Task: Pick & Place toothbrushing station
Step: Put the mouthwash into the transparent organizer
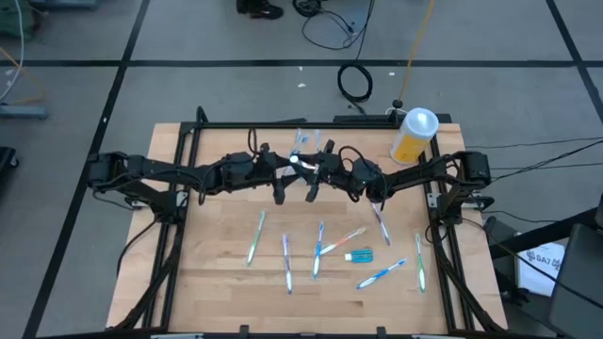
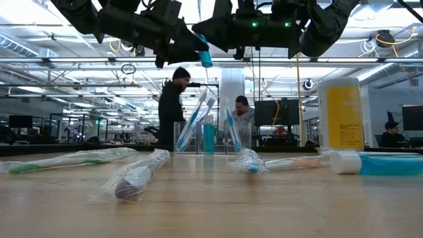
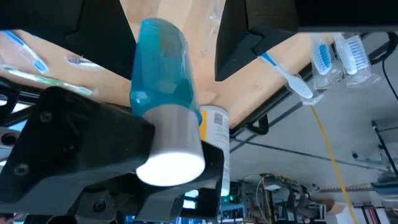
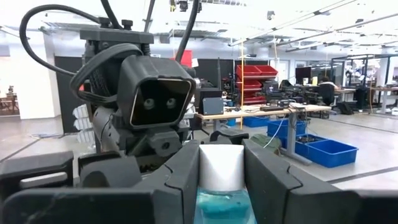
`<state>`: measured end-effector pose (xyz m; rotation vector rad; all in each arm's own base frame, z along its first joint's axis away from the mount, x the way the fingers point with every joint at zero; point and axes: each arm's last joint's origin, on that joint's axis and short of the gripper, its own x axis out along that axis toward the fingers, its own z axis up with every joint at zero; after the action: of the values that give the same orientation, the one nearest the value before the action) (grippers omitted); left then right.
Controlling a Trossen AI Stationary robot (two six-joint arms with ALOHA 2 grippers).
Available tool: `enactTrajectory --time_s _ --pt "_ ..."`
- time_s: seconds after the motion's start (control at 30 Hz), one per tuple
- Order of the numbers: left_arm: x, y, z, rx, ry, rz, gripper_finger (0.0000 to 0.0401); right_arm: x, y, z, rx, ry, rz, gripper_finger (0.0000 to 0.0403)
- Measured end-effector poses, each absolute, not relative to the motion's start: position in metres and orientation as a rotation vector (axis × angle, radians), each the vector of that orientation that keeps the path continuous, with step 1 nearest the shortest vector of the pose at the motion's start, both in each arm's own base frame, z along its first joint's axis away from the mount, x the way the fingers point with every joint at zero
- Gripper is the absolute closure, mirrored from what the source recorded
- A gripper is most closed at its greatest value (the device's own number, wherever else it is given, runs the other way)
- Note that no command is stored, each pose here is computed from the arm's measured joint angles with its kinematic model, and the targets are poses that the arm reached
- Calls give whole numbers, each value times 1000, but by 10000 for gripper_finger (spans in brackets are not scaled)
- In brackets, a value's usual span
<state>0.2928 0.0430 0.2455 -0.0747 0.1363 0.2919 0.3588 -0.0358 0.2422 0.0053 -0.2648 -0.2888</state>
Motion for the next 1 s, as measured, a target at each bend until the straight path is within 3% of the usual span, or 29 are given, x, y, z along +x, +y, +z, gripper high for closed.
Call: enactTrajectory --time_s 0.13,0.5,0.8,1.0 --pt "293 44 246 -76 129 293 200 359 -36 243 6 -270 -288 300" --pt "293 45 246 -75 130 291 286 359 -36 243 5 -270 -300 299" --pt "293 45 246 -63 137 291 287 359 -37 241 -52 -244 -306 296" --pt "292 45 242 -33 174 290 286 359 -39 240 -111 -191 -304 260"
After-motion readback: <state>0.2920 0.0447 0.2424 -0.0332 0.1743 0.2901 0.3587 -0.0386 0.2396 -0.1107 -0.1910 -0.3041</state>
